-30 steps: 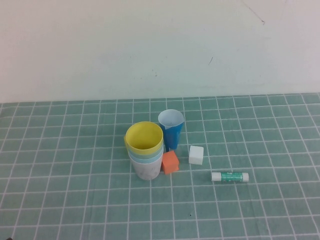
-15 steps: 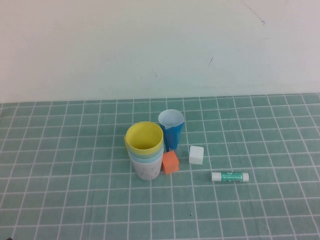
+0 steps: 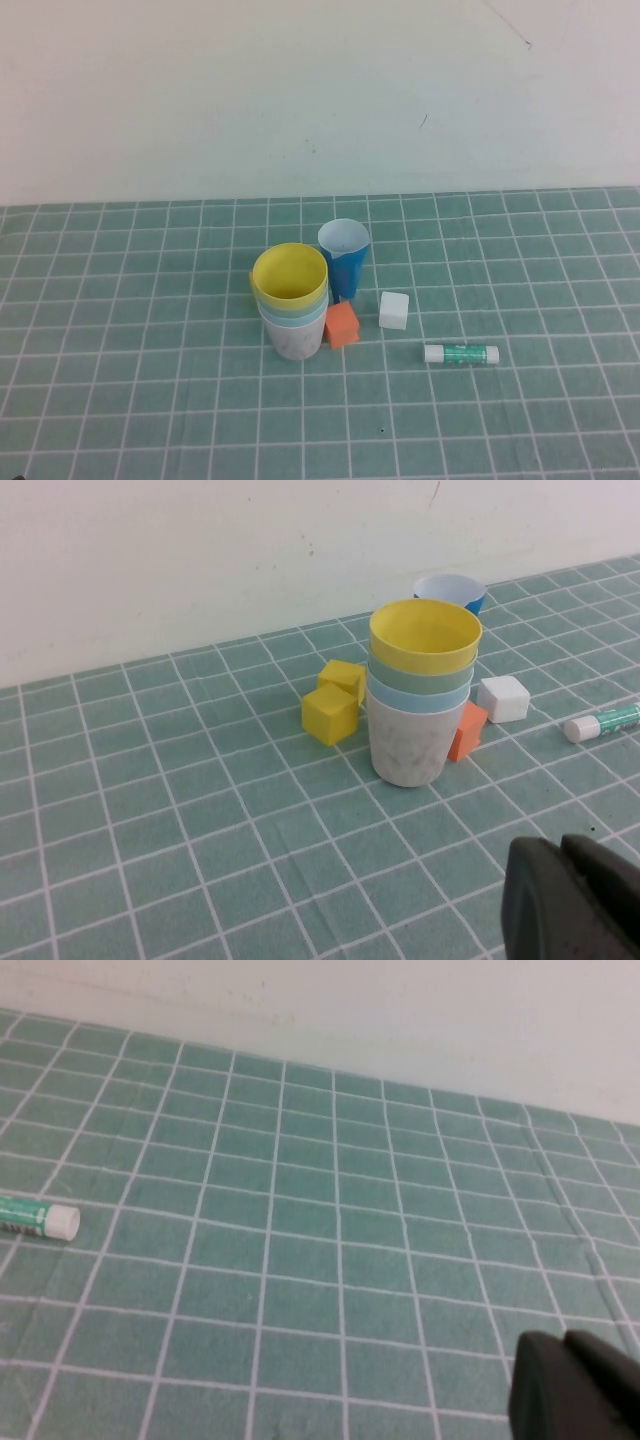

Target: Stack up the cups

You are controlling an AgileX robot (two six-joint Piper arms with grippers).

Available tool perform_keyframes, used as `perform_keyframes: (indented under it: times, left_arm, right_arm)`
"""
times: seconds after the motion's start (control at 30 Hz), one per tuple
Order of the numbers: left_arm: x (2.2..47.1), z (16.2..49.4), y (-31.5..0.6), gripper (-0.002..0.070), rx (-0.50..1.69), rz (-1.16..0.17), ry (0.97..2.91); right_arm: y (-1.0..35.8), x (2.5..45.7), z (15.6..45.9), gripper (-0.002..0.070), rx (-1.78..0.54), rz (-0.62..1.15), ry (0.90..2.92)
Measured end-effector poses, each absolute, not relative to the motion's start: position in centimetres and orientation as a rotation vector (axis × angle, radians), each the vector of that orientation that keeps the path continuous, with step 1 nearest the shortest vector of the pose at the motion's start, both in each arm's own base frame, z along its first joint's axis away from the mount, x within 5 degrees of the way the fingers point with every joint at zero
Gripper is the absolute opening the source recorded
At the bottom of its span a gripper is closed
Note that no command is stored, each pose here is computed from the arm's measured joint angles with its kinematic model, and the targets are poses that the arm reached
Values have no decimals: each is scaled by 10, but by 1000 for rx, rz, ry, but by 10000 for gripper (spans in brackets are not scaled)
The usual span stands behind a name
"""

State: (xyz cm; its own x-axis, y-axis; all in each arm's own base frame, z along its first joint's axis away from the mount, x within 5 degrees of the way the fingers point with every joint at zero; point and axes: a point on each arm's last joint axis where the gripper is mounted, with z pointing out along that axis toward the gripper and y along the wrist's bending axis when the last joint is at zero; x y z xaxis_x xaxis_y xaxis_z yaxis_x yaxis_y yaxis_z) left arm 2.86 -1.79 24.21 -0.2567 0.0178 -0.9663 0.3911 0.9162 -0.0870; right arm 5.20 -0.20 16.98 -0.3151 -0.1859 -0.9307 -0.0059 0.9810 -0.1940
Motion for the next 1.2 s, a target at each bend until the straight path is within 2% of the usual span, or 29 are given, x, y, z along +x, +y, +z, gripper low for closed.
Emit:
perform_keyframes:
  times: [0.17,0.5,1.1,1.2]
  left_arm:
    - [29,242,-18,-3,306,-364,1805]
    - [29,242,-18,-3,304,-366,1805]
    - [29,241,-18,-3,303,-365,1806]
    - [33,239,-17,-3,296,-330,1762]
  right_arm:
    - [-2,52,170,-1,-148,-179,1885]
    - [-5,52,170,-1,-20,-113,1886]
    - [-5,52,170,-1,-11,-107,1886]
    - [-5,52,170,-1,-11,-107,1887]
